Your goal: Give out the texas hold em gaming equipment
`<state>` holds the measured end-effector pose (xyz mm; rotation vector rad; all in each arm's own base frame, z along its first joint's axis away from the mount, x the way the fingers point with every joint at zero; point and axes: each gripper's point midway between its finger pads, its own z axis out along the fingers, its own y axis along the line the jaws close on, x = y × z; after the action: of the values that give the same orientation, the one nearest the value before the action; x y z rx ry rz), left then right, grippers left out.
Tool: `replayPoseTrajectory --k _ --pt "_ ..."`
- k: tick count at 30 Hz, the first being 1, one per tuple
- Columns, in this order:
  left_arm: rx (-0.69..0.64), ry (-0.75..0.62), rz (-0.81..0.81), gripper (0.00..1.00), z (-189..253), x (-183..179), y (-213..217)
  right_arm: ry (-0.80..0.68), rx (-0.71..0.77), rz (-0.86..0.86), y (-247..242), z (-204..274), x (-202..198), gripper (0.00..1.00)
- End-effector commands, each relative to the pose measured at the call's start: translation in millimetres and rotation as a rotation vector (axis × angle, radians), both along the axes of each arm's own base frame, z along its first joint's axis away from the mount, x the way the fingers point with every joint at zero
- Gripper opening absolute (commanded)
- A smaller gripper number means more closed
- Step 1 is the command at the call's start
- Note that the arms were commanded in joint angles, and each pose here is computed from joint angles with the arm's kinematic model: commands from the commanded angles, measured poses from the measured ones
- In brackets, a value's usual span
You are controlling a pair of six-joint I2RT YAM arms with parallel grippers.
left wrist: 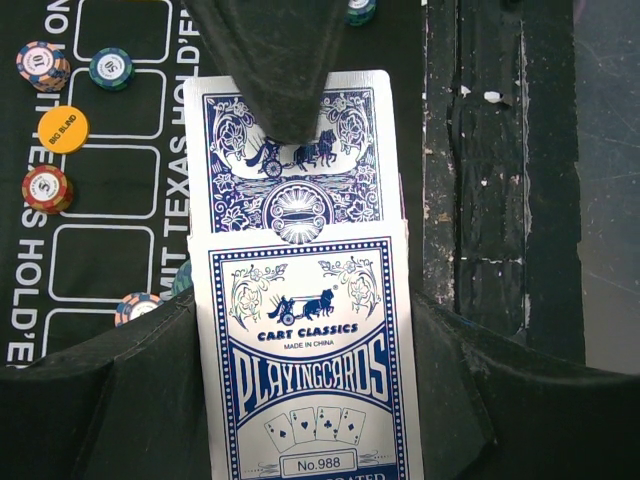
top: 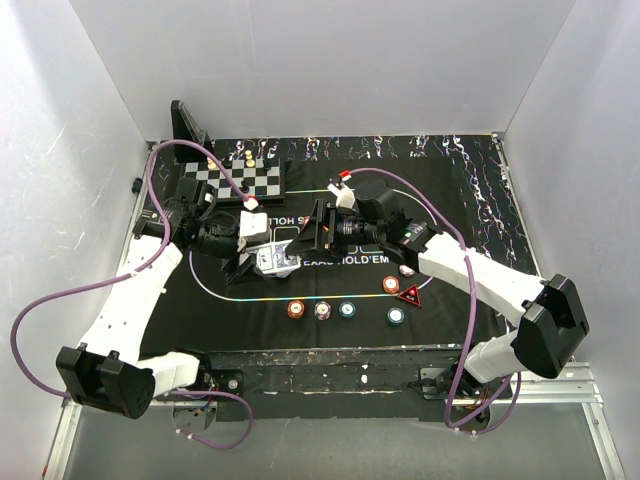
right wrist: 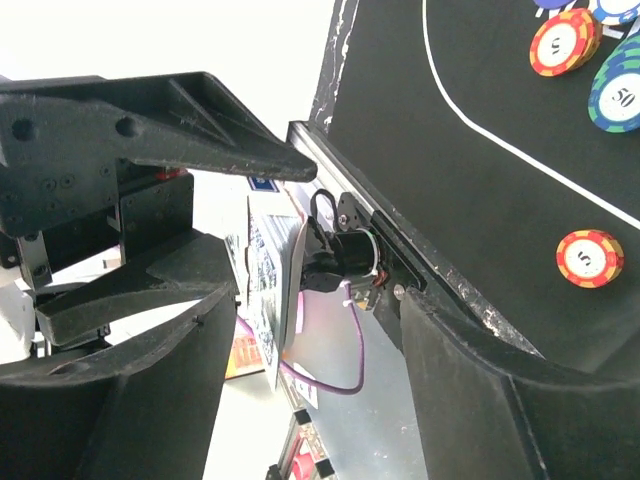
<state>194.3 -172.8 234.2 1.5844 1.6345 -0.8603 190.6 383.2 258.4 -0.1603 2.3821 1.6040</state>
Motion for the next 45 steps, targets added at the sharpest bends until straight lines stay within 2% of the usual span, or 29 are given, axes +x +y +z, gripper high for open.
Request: replayPoseTrajectory --k 1,6,13,28,36,45 --pt "-0.068 0.026 0.003 0.11 13.8 3.4 -10.2 -0.074 0.056 0.044 13.1 26.1 -5.4 0.75" --pt "-0.078 0.057 -0.019 0.15 18.9 -0.4 -12.5 -0.057 0.04 0.064 23.2 19.7 -8.1 0.67" --pt "-0.102 0.026 -0.034 0.15 21.9 -7.3 -12.9 -0.062 0.027 0.034 16.5 17.5 -4.8 0.55" --pt "-0.123 0.071 -0.046 0.14 22.8 -16.5 -14.6 -0.067 0.006 -0.04 -4.6 13.7 4.4 0.37" --pt "-0.131 0.072 -0.033 0.17 22.3 -15.7 -15.3 -0.086 -0.025 -0.06 -12.2 13.5 6.8 0.23" --pt "-0.144 0.082 -0.038 0.17 25.9 -17.6 -17.0 -0.117 -0.067 -0.083 -22.8 13.6 8.3 0.22"
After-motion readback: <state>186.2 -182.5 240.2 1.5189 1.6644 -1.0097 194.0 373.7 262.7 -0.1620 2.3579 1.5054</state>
